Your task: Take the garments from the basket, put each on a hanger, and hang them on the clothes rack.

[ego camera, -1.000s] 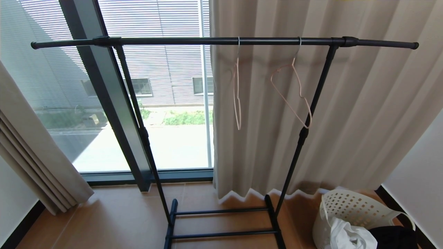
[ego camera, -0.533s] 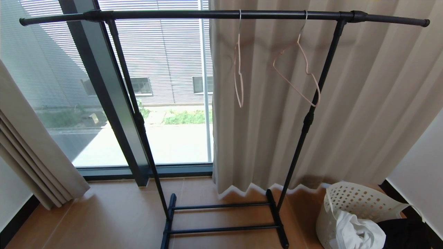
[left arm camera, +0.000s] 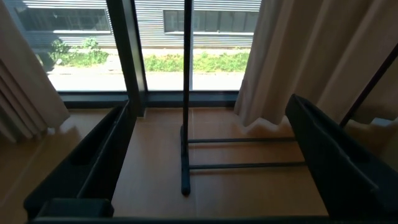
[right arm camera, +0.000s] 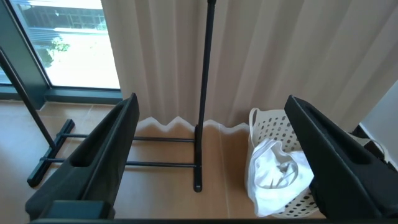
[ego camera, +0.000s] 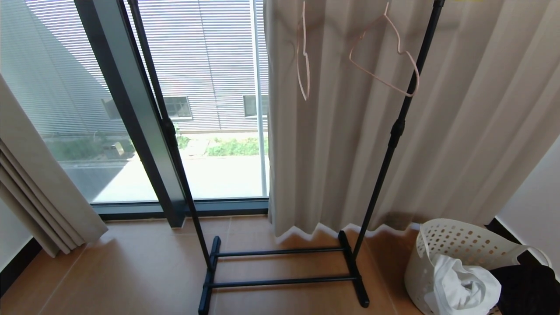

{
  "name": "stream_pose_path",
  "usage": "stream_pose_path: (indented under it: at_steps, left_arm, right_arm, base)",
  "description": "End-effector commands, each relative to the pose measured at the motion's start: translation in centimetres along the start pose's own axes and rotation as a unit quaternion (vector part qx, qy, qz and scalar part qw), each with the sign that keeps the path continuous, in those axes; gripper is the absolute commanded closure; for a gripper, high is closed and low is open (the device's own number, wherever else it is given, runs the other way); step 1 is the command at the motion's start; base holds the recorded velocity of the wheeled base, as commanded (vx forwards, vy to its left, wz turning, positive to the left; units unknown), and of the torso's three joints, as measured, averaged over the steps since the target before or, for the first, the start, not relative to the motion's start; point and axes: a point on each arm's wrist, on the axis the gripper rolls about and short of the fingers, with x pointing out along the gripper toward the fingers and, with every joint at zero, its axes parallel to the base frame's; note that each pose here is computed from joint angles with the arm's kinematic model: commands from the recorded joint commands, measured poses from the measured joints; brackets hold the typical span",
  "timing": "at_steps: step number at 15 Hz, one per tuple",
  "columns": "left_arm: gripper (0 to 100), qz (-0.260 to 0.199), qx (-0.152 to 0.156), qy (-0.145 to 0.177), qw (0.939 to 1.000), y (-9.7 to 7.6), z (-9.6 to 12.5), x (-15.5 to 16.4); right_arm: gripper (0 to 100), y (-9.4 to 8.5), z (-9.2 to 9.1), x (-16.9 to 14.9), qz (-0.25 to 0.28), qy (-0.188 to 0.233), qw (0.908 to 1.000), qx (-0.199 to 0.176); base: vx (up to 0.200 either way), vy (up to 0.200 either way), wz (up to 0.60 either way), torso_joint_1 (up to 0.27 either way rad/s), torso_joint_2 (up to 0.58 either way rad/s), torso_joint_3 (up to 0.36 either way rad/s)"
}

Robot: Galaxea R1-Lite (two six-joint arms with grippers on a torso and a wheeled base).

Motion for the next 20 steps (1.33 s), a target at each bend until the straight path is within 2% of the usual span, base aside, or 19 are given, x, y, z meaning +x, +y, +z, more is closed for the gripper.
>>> stream_pose_path:
  at_steps: [1, 8, 15, 20]
  left_arm:
    - [0, 0.0, 0.0, 0.0, 1.0, 0.0, 0.0, 0.0]
    - [0, 0.0, 0.0, 0.0, 1.0, 0.0, 0.0, 0.0]
    - [0, 0.0, 0.0, 0.0, 1.0, 0.0, 0.0, 0.0]
    - [0, 0.0, 0.001, 0.0, 1.0, 0.0, 0.0, 0.0]
  right_arm:
    - [0, 0.0, -0.01, 0.0, 0.0, 0.0, 1.0, 0.0]
    - [0, 0.0, -0.01, 0.0, 0.0, 0.0, 1.0, -0.001]
    - [0, 0.0, -0.01, 0.0, 0.0, 0.0, 1.0, -0.001]
    - [0, 0.0, -0.01, 0.0, 0.0, 0.0, 1.0, -0.001]
  base:
    - [0.0, 0.0, 0.0, -0.095, 0.47, 0.369]
    - [0.0, 0.0, 0.0, -0.042, 0.43, 0.389]
    - [0.0, 0.0, 0.0, 0.0, 0.06, 0.059]
    - [0.0, 0.0, -0.6, 0.003, 0.0, -0.001]
